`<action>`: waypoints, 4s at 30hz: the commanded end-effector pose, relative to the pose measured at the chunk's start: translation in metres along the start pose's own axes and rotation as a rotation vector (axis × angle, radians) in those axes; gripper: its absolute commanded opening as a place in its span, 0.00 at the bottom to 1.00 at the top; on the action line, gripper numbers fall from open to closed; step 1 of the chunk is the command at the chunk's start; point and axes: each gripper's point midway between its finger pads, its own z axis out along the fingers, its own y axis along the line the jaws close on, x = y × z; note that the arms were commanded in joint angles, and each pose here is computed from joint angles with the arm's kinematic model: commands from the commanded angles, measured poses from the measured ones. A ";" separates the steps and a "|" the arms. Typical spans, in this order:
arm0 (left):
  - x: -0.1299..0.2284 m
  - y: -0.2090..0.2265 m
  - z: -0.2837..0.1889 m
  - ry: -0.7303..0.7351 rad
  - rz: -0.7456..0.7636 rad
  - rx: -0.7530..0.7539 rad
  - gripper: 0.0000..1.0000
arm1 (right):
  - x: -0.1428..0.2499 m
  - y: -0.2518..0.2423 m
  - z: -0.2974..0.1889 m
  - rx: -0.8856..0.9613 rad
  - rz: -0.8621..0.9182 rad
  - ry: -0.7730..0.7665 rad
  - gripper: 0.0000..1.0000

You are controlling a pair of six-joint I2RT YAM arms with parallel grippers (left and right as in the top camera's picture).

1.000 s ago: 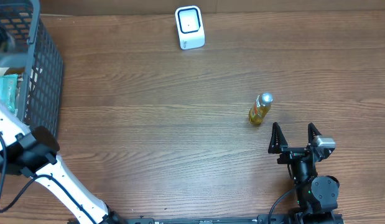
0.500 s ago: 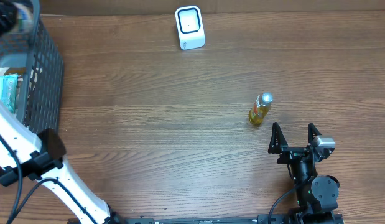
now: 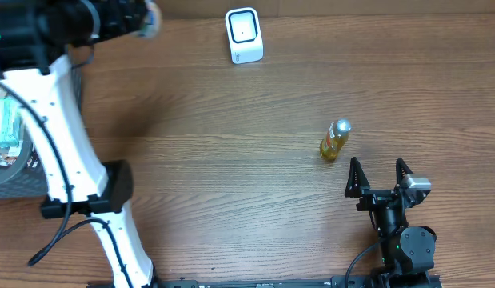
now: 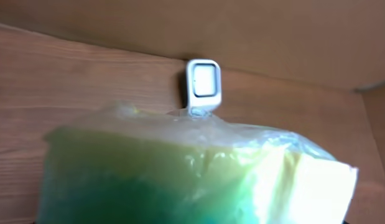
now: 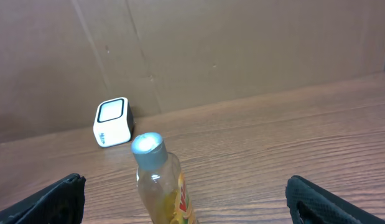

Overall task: Scan the item barcode
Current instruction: 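Close the left gripper on the tissue pack and lift it out, then carry the tissue pack up under the white scanner with the left gripper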

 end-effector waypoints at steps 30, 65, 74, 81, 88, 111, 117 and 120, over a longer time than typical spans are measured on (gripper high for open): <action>0.120 -0.086 0.087 0.376 0.217 -0.127 0.56 | 0.002 0.000 0.000 -0.001 -0.004 -0.005 1.00; 0.250 -0.071 0.183 0.517 -0.042 -0.502 0.08 | 0.001 0.000 0.000 -0.001 -0.004 -0.005 1.00; 0.263 -0.083 0.182 0.474 -0.045 -0.543 0.20 | 0.002 0.000 0.000 -0.001 -0.004 -0.005 1.00; 0.279 -0.077 0.195 0.454 -0.130 -0.579 0.22 | 0.002 0.000 0.000 -0.001 -0.004 -0.005 1.00; 0.301 -0.070 0.213 0.468 -0.127 -0.576 0.28 | 0.002 0.000 0.000 -0.001 -0.004 -0.005 1.00; 0.314 -0.076 0.233 0.492 -0.048 -0.486 0.47 | 0.002 0.000 0.000 -0.001 -0.004 -0.005 1.00; 0.315 -0.076 0.233 0.512 0.006 -0.472 0.57 | 0.002 0.000 0.000 -0.001 -0.004 -0.005 1.00; 0.316 -0.076 0.232 0.518 0.005 -0.472 0.74 | 0.002 0.000 0.000 -0.001 -0.004 -0.005 1.00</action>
